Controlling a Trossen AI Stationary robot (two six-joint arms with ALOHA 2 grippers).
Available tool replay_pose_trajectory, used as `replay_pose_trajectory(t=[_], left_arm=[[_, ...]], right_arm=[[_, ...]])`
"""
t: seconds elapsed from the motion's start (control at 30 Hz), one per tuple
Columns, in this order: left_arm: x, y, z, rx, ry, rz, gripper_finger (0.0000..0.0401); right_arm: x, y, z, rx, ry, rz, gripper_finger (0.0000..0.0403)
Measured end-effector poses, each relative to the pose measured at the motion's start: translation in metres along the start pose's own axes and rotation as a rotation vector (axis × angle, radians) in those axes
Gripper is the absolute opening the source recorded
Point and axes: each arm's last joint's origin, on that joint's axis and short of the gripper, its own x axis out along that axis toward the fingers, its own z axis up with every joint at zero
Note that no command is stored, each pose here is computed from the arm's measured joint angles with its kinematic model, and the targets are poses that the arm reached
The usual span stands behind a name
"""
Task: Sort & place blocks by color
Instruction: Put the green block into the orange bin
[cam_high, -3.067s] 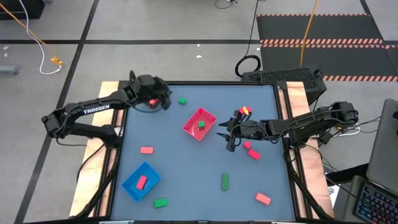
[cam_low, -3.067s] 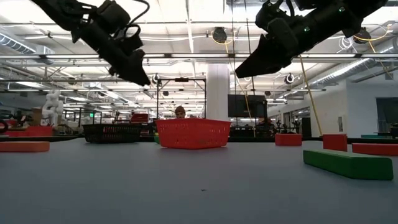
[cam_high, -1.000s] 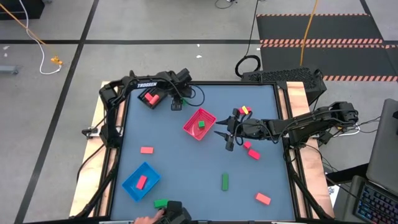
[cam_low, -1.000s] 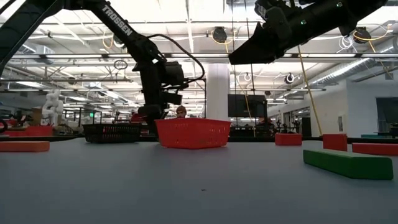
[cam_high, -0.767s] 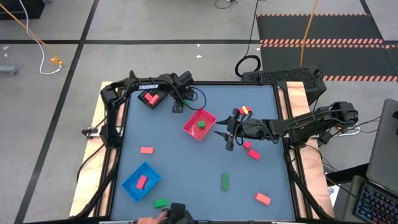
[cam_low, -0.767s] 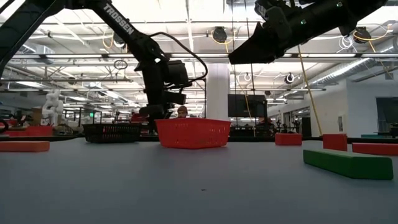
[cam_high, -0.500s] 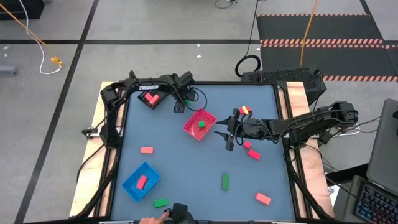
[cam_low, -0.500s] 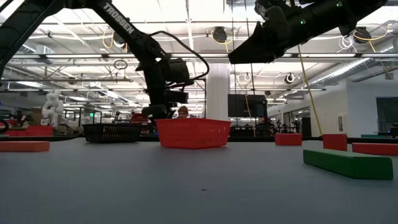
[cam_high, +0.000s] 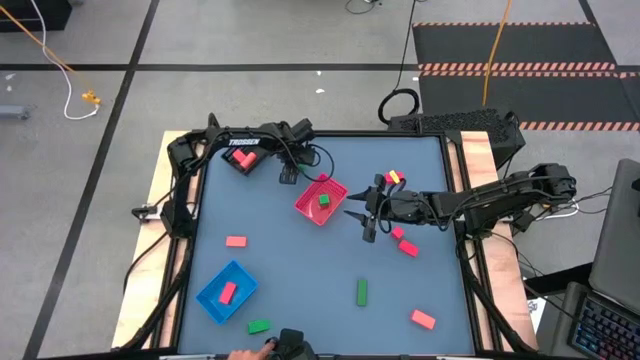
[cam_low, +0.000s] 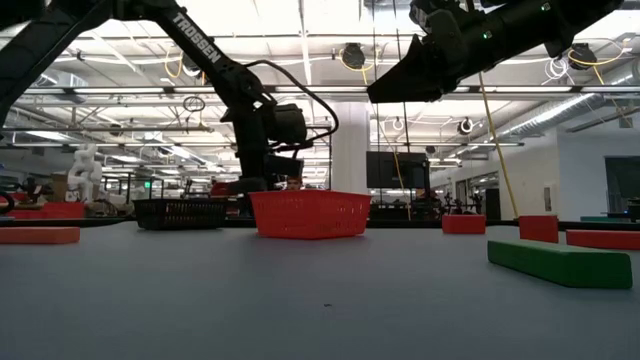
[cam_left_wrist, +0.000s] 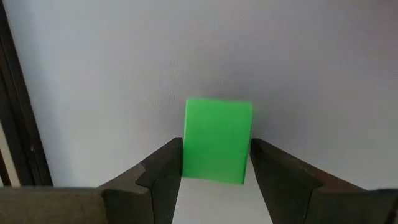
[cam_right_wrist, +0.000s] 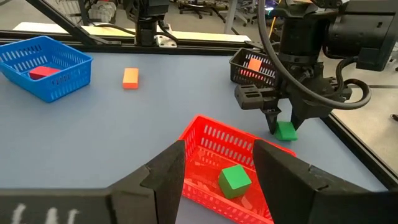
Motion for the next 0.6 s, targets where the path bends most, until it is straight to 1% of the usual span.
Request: replay_pose_trajectory(t=[0.1,0.23,0.47,0.6], left_arm=[[-0.0011,0.0000,0.0001,-0.003,-0.005,0.003,0.0181],[-0.0011,0.0005,0.0016,-0.005,-0.022,0.007,0.0132],[-0.0009,-0.0011,0.0034,-0.008,-0.024,0.009,0.0130],[-0.0037,-0.0022,0.0020,-0.019,0.002,0.010,0.0130]], right_arm=[[0.0000,0.0000,0.0000,-0.001,0.000,0.000,0.0183],[0.0000,-0.0001,0.0000,-0.002,0.000,0.000,0.0183],[0.0000,-0.0001,-0.0001,-0.003,0.000,0.000,0.0183],[0.0000,-0.0001,-0.0001,-0.004,0.000,0.000,0.0183]])
